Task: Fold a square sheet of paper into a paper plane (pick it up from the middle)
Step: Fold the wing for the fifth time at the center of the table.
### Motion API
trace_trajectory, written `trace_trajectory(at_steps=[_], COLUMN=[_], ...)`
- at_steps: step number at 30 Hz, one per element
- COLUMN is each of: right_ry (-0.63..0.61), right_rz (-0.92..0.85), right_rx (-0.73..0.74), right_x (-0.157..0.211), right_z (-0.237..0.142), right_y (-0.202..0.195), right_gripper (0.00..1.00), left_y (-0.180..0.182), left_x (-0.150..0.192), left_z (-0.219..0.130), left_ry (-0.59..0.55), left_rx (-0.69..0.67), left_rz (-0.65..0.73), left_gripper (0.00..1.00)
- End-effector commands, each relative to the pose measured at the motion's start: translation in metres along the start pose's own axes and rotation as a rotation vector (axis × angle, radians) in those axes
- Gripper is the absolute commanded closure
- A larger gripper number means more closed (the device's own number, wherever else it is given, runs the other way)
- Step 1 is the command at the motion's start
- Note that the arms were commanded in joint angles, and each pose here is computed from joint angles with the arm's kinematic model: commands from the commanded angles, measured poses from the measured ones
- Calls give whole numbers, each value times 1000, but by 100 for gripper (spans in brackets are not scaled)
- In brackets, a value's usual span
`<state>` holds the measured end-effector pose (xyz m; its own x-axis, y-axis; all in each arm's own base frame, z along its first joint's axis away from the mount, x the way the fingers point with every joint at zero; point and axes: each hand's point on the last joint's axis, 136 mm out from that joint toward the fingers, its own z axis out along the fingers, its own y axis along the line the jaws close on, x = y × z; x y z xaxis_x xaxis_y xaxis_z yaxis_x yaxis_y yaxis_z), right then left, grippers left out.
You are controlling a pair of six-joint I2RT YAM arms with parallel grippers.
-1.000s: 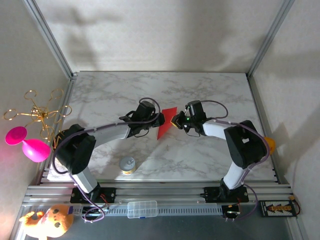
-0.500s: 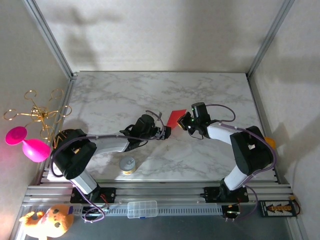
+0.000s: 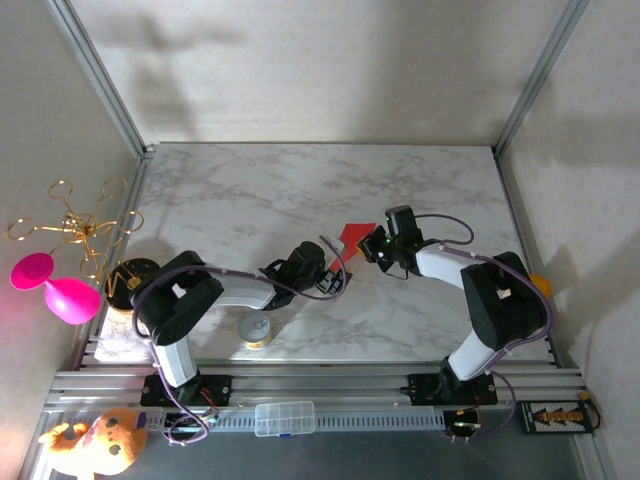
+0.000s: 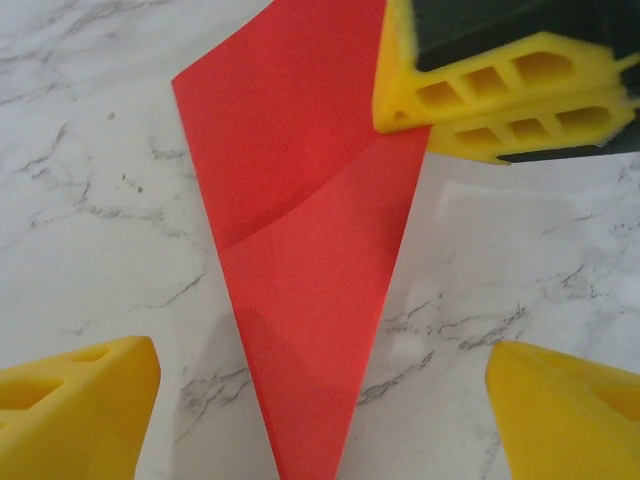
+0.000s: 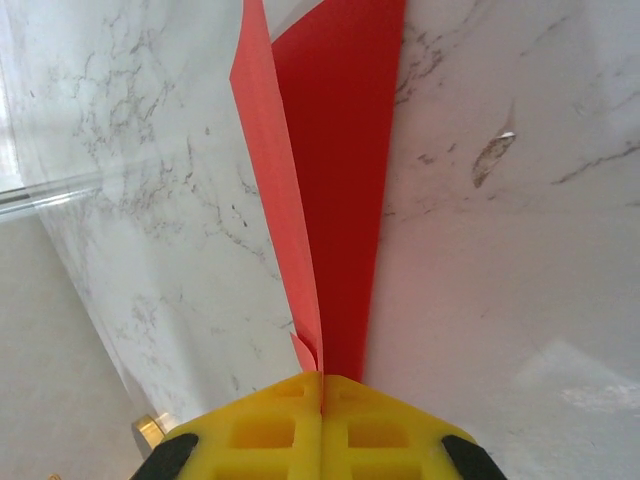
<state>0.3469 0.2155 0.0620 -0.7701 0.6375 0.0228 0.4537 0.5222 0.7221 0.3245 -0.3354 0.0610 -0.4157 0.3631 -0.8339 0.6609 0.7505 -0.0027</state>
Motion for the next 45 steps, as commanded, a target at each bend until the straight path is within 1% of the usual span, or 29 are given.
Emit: trace_trajectory(at_steps=[1, 5, 8, 12, 16, 18, 24, 29, 34, 40, 43, 45], right_ry=[23, 36, 51, 57, 65, 69, 75, 79, 91, 102, 105, 101], right_rz=[42, 43, 47, 51, 53, 56, 65, 72, 78, 85, 87, 86], right_rx=[30, 26, 32, 49, 58, 61, 70, 75, 75, 75, 82, 87], right_x=[4, 6, 8, 9, 9, 10, 11, 12, 13, 15, 15, 14], right_z=[-3, -2, -1, -1, 0, 0, 1, 1, 3, 4, 5, 5], right_y=[-10, -9, -9, -10, -11, -11, -14, -16, -16, -16, -18, -18], right_gripper=[96, 96, 96, 96, 95, 95, 94, 93, 92, 85, 81, 76], left_y=[-7, -7, -8, -7, -8, -7, -11, -14, -16, -18, -17, -16], left_x=[-10, -6, 2, 5, 3, 2, 3, 6, 9, 12, 15, 16], left_z=[3, 13, 20, 29, 31, 31, 30, 32, 33, 37, 37, 37], left_ry=[-62, -59, -52, -31, -37, -38, -36, -21, -10, 0, 7, 10], left_rx=[14, 6, 8, -5, -3, -5, 11, 20, 30, 45, 41, 41], left_rz=[112, 147, 188, 216, 215, 208, 203, 208, 207, 198, 196, 195], left_gripper=[18, 22, 28, 39, 50, 52, 52, 59, 61, 67, 71, 73])
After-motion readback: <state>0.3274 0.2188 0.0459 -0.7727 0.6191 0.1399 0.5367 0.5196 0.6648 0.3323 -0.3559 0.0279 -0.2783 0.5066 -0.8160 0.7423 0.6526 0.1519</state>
